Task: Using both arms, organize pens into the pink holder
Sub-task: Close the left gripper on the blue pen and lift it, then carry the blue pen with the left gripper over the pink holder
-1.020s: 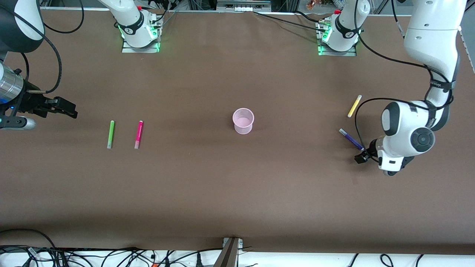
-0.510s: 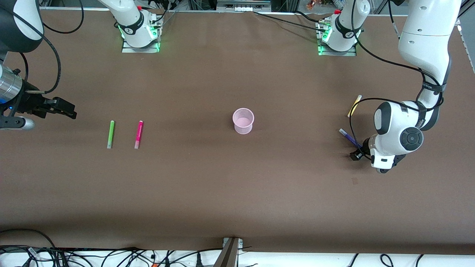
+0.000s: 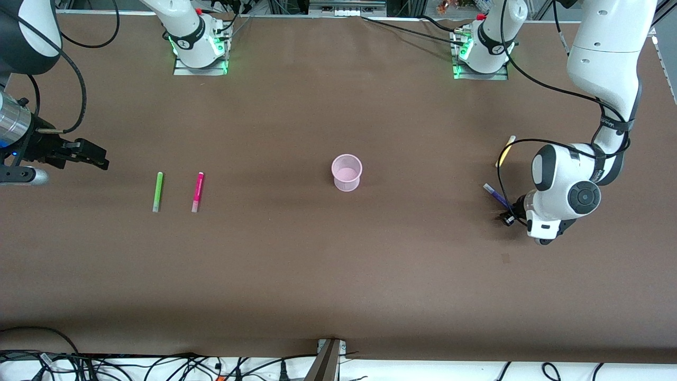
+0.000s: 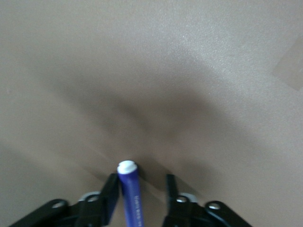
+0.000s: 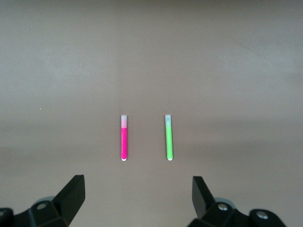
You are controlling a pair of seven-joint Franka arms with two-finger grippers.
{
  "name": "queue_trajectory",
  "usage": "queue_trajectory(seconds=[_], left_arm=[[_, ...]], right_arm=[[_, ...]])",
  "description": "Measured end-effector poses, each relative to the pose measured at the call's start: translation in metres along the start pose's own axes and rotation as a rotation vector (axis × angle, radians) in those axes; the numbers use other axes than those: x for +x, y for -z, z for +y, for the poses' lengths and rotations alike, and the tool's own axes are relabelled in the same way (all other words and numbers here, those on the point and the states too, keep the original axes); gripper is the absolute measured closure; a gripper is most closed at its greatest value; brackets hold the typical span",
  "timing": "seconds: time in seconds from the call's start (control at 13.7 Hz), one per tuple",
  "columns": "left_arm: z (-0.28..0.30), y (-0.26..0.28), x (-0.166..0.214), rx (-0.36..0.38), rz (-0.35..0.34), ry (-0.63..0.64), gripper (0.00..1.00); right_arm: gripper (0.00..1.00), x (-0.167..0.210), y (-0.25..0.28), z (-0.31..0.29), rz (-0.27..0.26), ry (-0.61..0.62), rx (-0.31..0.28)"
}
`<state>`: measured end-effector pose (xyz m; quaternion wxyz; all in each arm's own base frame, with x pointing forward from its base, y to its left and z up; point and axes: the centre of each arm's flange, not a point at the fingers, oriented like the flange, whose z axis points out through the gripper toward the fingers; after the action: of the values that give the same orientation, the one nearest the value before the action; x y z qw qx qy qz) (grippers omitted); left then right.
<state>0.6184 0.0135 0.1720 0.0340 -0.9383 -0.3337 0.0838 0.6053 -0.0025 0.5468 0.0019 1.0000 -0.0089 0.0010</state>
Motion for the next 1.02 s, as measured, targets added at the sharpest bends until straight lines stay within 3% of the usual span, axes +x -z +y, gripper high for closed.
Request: queue_trajectory(seconds=[0.15, 0.22, 0.44, 0.66, 0.8, 1.02], left_arm=[[0.0, 0.0, 0.0, 0.0, 0.001, -0.002, 0.79], [0.001, 0.002, 0.0, -0.002, 0.003, -0.003, 0.82], [0.011, 0.022, -0.002, -0.025, 0.033, -0.018, 0.82], [0.042, 0.089, -0.009, -0.039, 0.054, -0.052, 0.82], [0.076, 0.155, -0.032, -0.046, 0.068, -0.038, 0.82], [0.143, 0.223, -0.104, -0.105, 0.119, 0.057, 0.82]], right_arm=[[0.0, 0.0, 0.0, 0.0, 0.0, 0.0, 0.0], [0.0, 0.0, 0.0, 0.0, 0.0, 0.0, 0.0], [0.0, 0.0, 0.0, 0.0, 0.0, 0.0, 0.0], [0.0, 0.0, 0.0, 0.0, 0.0, 0.0, 0.0], [0.0, 0.0, 0.0, 0.0, 0.0, 0.0, 0.0], [0.0, 0.0, 0.0, 0.0, 0.0, 0.0, 0.0]])
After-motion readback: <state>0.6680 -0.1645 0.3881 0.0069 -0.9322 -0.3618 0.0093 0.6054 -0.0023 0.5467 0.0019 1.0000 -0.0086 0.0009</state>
